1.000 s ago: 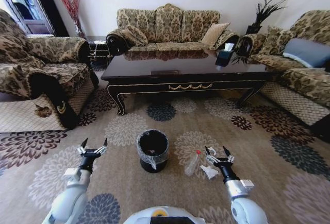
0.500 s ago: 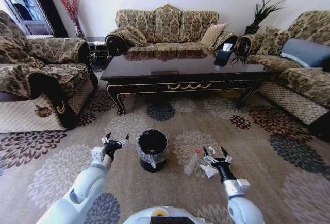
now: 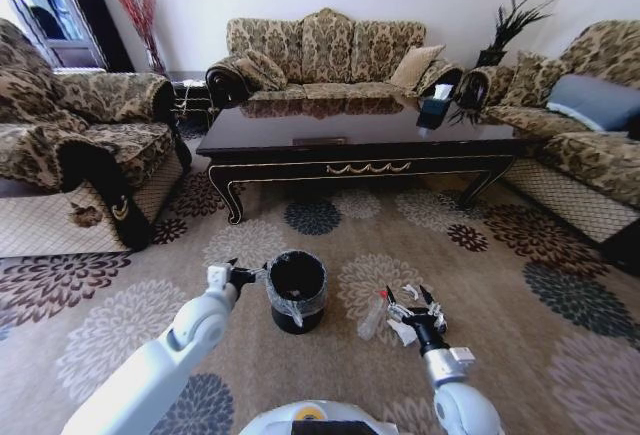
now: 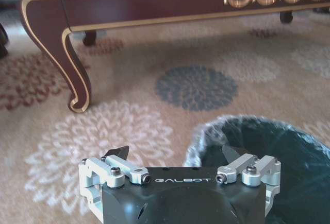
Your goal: Move to the front of the table and pick up the trash from the floor, then place it into the trash bin.
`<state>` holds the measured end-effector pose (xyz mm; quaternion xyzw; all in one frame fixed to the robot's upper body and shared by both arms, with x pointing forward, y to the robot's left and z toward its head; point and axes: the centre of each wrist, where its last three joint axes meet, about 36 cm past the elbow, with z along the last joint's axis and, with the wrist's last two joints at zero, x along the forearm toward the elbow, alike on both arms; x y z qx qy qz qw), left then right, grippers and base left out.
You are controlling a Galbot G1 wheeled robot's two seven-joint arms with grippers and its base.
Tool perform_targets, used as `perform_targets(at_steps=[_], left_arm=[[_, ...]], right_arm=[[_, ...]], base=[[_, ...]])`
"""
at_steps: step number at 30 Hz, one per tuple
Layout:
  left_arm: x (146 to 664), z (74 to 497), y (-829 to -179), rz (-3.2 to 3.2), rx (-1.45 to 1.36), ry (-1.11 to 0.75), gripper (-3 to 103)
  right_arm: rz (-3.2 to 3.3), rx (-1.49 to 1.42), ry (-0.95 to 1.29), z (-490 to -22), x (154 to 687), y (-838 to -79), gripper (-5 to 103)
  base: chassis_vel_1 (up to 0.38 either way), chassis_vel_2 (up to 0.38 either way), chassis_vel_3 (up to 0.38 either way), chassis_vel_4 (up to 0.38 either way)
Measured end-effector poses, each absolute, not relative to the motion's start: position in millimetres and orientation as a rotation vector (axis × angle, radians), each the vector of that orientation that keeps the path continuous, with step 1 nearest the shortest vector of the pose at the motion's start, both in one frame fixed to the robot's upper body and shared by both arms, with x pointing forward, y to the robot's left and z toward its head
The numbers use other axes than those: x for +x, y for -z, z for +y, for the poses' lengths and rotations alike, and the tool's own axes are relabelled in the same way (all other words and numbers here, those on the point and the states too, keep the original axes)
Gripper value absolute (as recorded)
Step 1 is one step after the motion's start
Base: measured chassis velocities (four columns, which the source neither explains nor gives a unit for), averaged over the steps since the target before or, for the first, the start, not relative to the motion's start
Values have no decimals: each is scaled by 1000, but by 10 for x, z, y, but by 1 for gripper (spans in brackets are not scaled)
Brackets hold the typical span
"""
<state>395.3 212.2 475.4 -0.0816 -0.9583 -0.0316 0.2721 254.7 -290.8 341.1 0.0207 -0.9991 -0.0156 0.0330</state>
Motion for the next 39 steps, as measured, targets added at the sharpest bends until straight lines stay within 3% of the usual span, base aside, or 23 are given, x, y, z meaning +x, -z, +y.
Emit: perform_targets(at_steps=[8, 22, 27, 29, 31, 35, 37, 39], left_arm=[[4105, 1789, -4707, -2431, -183, -25, 100], [4317, 1630, -4530, -2269, -124, -92, 101], [4394, 1580, -4491, -2238, -96, -107, 97], [4436, 1575, -4466, -2223, -75, -110, 89], [4445, 1577, -4457, -2220, -71, -111, 89], [4514, 1569, -4386, -2195, -58, -129, 66], [4519, 1569, -4380, -2193, -56, -130, 66], [4532, 1563, -4356, -2187, -43, -128, 55]], right_arm=[[-3076, 34, 40, -2955, 2559, -3415, 100], [-3073, -13, 26, -3036, 2528, -3435, 100], [-3073, -16, 29, -3028, 2528, -3444, 100], [-3070, -16, 28, -3024, 2516, -3438, 100], [-3069, -16, 28, -3025, 2515, -3437, 100], [-3070, -20, 30, -3042, 2518, -3443, 100], [-3070, -20, 29, -3044, 2519, -3444, 100], [-3071, -22, 30, -3046, 2518, -3444, 100]], base=[[0, 0, 0, 0], [0, 0, 0, 0], [0, 0, 0, 0], [0, 0, 0, 0], [0, 0, 0, 0], [0, 0, 0, 0], [0, 0, 0, 0], [0, 0, 0, 0]])
